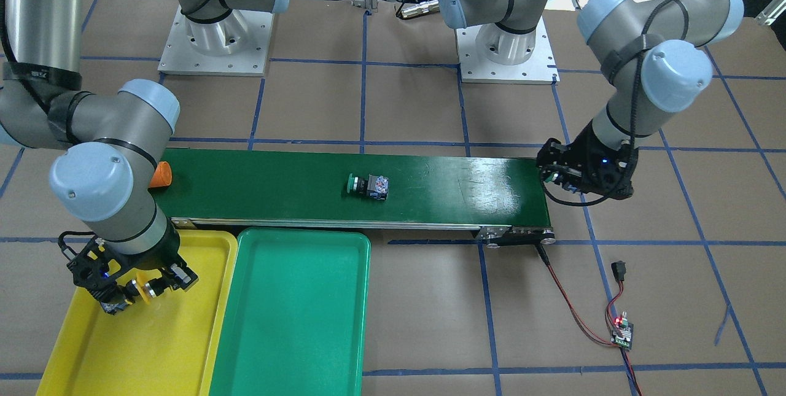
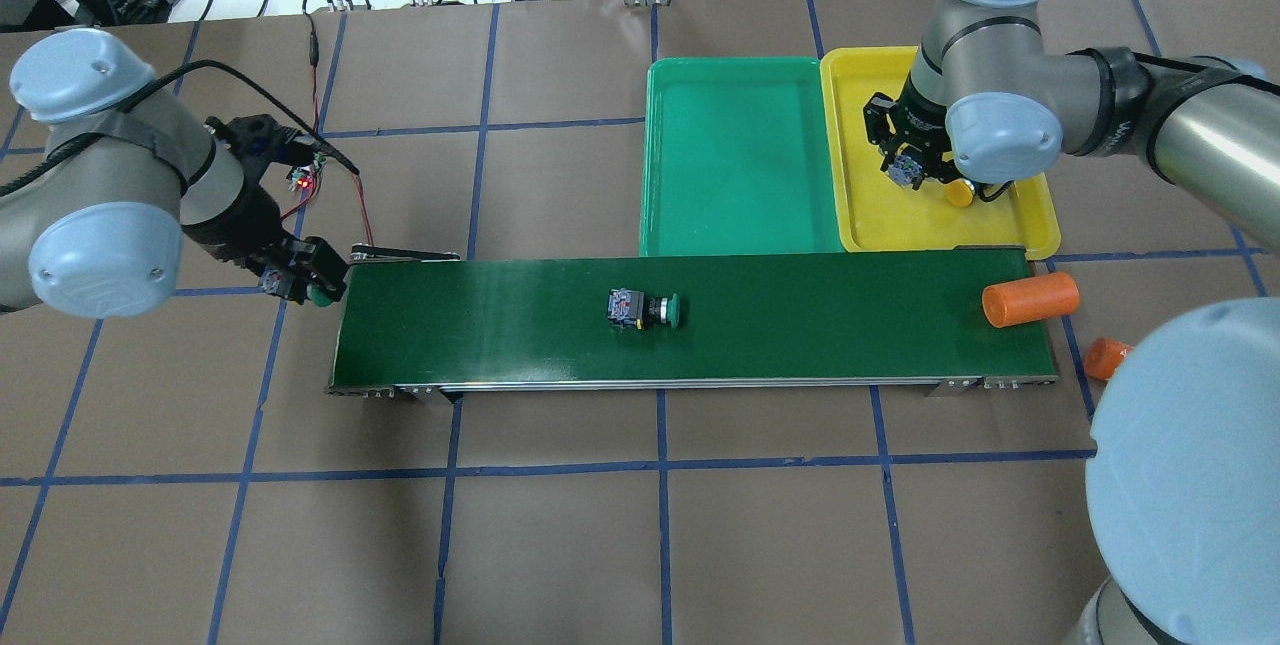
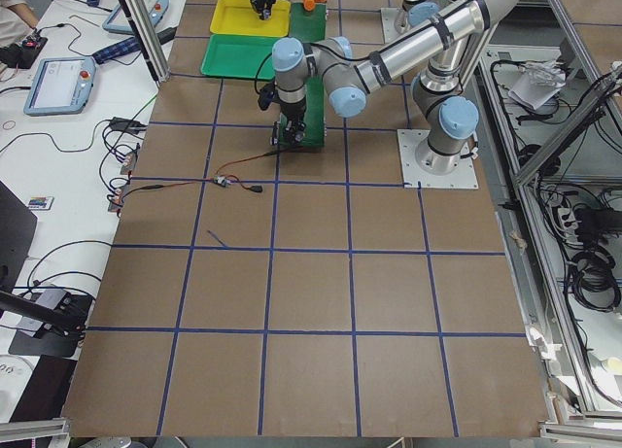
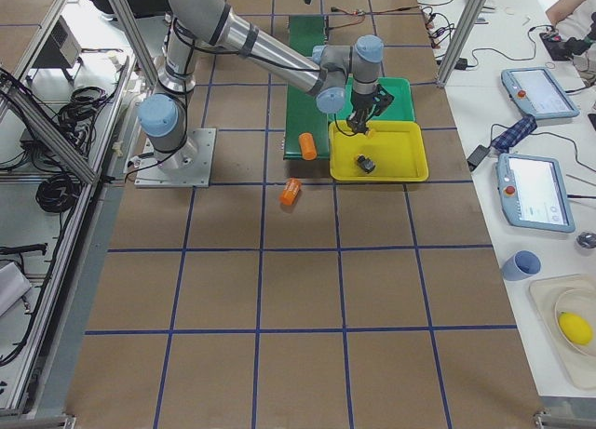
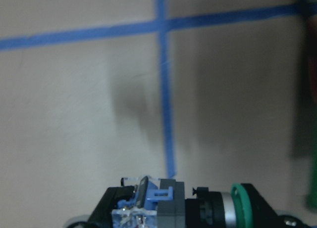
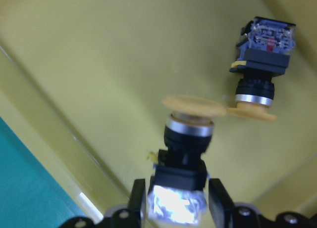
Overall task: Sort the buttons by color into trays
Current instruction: 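Drop the yellow button into the yellow tray with right gripper while left grasps green button, then place the green button on the conveyor start with the left gripper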
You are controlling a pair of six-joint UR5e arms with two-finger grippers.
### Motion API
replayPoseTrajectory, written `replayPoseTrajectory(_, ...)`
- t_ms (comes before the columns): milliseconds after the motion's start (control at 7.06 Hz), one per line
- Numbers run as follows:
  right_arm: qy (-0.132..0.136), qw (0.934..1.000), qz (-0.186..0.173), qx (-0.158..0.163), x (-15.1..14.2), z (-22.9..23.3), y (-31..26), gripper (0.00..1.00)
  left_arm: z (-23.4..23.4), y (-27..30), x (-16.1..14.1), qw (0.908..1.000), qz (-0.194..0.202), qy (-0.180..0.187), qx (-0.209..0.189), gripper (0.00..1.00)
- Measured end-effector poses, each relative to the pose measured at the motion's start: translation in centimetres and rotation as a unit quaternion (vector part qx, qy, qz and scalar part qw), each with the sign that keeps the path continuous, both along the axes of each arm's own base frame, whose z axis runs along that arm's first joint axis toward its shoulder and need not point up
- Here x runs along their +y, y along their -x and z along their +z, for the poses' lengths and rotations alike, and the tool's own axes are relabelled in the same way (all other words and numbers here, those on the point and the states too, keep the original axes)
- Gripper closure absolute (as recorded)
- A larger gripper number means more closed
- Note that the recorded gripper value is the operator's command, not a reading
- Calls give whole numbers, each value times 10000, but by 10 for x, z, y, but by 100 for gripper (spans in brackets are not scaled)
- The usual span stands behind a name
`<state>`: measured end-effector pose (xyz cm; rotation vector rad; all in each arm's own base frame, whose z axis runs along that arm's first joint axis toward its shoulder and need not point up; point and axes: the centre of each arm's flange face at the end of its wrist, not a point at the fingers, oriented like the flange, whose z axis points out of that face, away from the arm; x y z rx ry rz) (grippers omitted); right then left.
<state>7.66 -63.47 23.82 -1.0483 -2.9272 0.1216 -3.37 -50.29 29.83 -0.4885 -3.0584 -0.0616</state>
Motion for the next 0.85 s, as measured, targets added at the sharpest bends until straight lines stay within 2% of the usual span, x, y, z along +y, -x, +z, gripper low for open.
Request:
replayPoseTrajectory(142,19,10000,36,20,-1,0,1,0,-4,42,4,9998,198,-48,53,14)
replayPoseTrajectory(283,55,10000,56,27,1,7,1,0,-15,76,15,9961,877,-122,34,0)
replayPoseTrajectory(425,95,9999,72,26,10,25,-1,0,-22,96,21,9896,1436,-101,14,0)
replayPoseTrajectory(567,58,10000,72,21,25,53,-3,0,-26,107,24,9861,1662,-64,5,0)
replayPoseTrajectory(850,-316,9994,-53,106,73,118,-2,0,-7,119,26,9853,1700,142,38,0)
